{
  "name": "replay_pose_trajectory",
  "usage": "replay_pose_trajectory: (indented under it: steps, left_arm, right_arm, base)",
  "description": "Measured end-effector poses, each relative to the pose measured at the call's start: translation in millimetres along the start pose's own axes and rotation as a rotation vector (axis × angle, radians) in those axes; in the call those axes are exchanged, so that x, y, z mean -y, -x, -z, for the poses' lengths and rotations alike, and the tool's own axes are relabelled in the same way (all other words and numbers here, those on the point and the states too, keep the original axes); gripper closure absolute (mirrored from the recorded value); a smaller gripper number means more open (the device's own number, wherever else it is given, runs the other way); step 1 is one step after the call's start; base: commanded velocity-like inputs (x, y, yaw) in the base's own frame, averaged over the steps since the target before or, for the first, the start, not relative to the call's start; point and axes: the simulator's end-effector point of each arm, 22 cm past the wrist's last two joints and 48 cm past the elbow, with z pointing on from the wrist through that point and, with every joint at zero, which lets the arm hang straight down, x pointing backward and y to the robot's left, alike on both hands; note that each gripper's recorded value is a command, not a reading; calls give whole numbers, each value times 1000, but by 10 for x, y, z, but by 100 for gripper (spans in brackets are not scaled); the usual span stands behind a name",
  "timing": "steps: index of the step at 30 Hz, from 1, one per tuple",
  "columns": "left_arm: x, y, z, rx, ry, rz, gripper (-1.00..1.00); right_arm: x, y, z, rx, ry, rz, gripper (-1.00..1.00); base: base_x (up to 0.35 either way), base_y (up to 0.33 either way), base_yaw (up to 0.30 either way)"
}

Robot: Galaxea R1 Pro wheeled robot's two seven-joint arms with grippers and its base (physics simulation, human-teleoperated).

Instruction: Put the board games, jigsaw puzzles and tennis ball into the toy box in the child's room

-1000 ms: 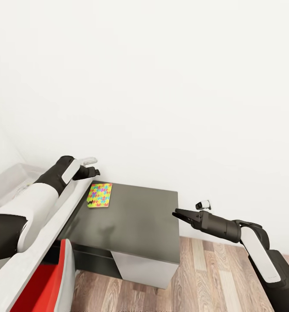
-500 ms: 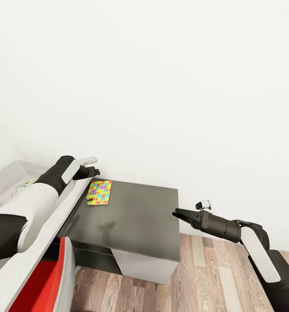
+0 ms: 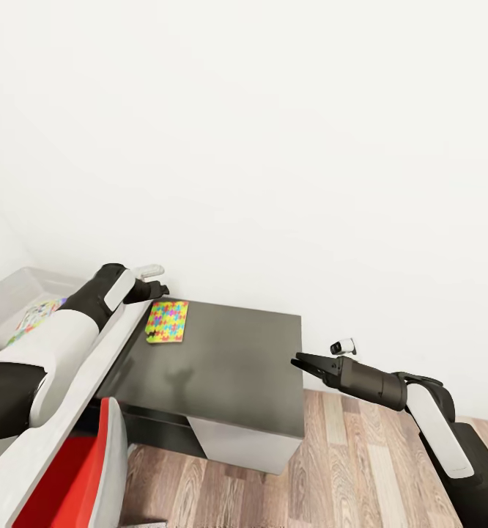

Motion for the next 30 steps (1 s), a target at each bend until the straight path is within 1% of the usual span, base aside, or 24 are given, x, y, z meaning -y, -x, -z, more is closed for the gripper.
replay_pose_trajectory:
  steps: [12,30]
  left_arm:
    - [-8,-47,-119,0,4,1,-100]
    - [-18,-177,-294,-26,14,0,-100]
  right_arm:
    - [94,-23,-1,-2,-6,-19,-100]
    - [239,-61,-1,-4,-16,-48,-100]
  base:
    - [0,0,0]
    - [0,0,0]
